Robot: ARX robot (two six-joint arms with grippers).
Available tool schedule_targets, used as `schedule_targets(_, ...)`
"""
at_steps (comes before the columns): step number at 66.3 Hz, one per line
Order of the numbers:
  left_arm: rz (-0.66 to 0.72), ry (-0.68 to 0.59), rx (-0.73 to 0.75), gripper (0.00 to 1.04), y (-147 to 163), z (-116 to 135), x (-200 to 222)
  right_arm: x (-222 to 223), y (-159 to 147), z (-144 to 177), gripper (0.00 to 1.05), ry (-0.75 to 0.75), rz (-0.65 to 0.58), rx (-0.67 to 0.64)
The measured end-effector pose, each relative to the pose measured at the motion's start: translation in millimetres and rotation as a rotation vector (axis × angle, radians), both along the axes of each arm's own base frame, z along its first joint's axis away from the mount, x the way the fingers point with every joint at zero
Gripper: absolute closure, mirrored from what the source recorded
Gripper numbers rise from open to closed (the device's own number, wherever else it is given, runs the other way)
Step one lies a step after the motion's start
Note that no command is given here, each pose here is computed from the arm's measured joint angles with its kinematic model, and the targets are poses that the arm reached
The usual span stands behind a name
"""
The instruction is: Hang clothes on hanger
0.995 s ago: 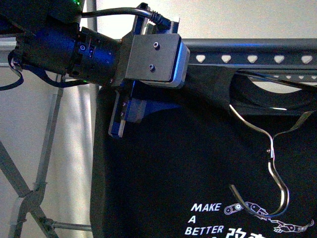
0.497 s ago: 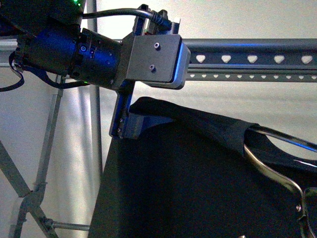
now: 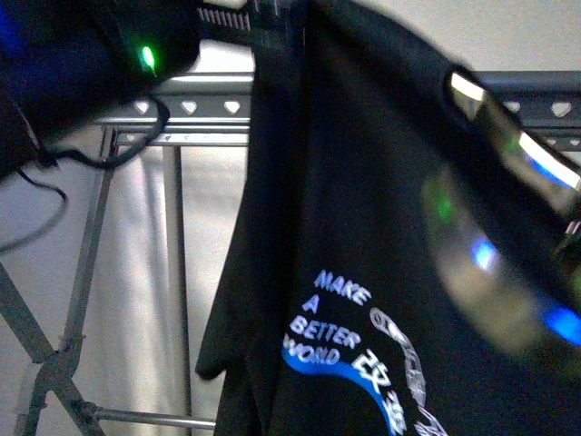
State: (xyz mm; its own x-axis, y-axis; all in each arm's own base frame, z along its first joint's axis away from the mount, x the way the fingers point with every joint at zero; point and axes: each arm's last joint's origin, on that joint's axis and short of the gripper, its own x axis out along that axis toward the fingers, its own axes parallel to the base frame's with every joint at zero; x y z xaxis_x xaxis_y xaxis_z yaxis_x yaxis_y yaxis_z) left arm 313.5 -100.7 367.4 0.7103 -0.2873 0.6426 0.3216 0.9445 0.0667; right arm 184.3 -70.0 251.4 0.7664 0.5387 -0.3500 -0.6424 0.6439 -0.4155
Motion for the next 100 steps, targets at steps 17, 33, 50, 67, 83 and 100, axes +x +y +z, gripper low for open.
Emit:
schedule_targets(17,-0.118,0.136,-0.106,0.06,6.6,5.8,-45.8,-17.1,5.5,-1.6,1.01,0.102,0.000,0.043)
schedule_targets(33,-0.170,0.093,-0.049,0.06,-6.5,6.9,-70.4,-19.6,7.3,-9.5,1.01,0.120,-0.007,0.068)
schedule_targets(50,-0.159,0.084,0.035,0.06,-25.3,6.8,-72.9,-23.5,13.2,4.7,1.01,0.136,-0.061,0.115)
schedule_targets(67,-0.157,0.077,0.033,0.06,-26.1,9.5,-72.5,-21.9,14.0,74.6,1.01,0.033,-0.068,0.186)
schedule_targets(83,-0.156,0.076,0.033,0.06,-26.2,9.7,-72.6,-18.3,7.3,118.1,1.01,-0.006,-0.122,0.207)
schedule_targets(100,-0.157,0.076,0.033,0.06,-26.2,9.7,-72.6,-10.3,-12.6,119.2,1.01,0.061,-0.238,0.341)
